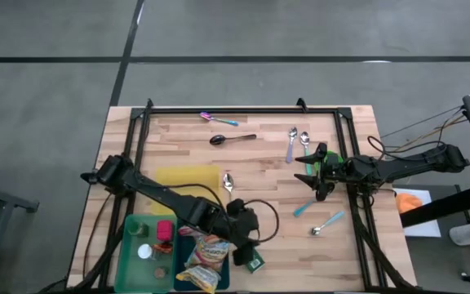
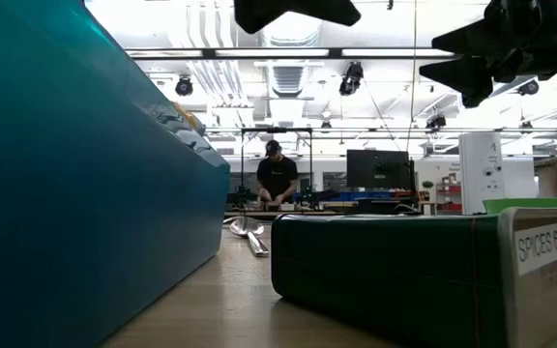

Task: Pick & Place Food Item
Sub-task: Put the black spice can into the green bin

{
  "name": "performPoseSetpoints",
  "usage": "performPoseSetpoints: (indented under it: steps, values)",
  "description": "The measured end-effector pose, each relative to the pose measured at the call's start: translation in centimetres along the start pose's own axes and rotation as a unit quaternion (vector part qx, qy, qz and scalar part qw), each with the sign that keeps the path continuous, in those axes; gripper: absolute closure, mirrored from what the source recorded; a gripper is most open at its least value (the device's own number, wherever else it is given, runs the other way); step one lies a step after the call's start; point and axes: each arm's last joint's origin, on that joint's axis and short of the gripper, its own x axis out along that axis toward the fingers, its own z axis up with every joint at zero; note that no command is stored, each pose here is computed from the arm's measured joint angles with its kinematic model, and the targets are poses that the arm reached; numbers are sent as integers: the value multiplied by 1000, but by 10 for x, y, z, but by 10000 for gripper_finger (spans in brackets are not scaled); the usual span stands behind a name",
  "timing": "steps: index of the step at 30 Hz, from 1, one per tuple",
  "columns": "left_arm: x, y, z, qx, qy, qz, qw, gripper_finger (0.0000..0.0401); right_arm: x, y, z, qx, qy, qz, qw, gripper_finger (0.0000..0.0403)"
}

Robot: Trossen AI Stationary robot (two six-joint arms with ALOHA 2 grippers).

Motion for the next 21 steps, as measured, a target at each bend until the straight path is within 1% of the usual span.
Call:
performPoseSetpoints:
  steps: [1,2,3,4,6,8,11,13,14,15,16,17,19,21]
  values:
    - [0,0,1,-40,-10,8,999,112,0,0,0,0,0,0,1000,122]
    - [0,1,2,-95,-21,18,995,112,0,0,0,0,0,0,1000,122]
    - [0,1,2,-152,-31,29,987,112,0,0,0,0,0,0,1000,122]
    - [0,2,2,-212,-40,38,976,112,0,0,0,0,0,0,1000,122]
    - [-1,4,0,-304,-46,51,950,112,0,0,0,0,0,0,1000,122]
    - [-1,4,-2,-371,-44,57,926,112,0,0,0,0,0,0,1000,122]
    - [-1,5,-7,-450,-37,68,890,112,0,0,0,0,0,0,1000,122]
    - [-2,5,-9,-495,-32,76,865,112,0,0,0,0,0,0,1000,122]
    - [-1,5,-10,-510,-32,76,856,112,0,0,0,0,0,0,1000,122]
    - [-1,5,-10,-514,-31,75,854,112,0,0,0,0,0,0,1000,122]
    - [-1,5,-9,-508,-30,73,858,112,0,0,0,0,0,0,1000,122]
    - [-1,4,-8,-491,-30,67,868,112,0,0,0,0,0,0,1000,122]
    - [0,4,-5,-434,-28,53,899,112,0,0,0,0,0,0,1000,122]
    - [1,6,-1,-363,-20,41,931,112,0,0,0,0,0,0,1000,122]
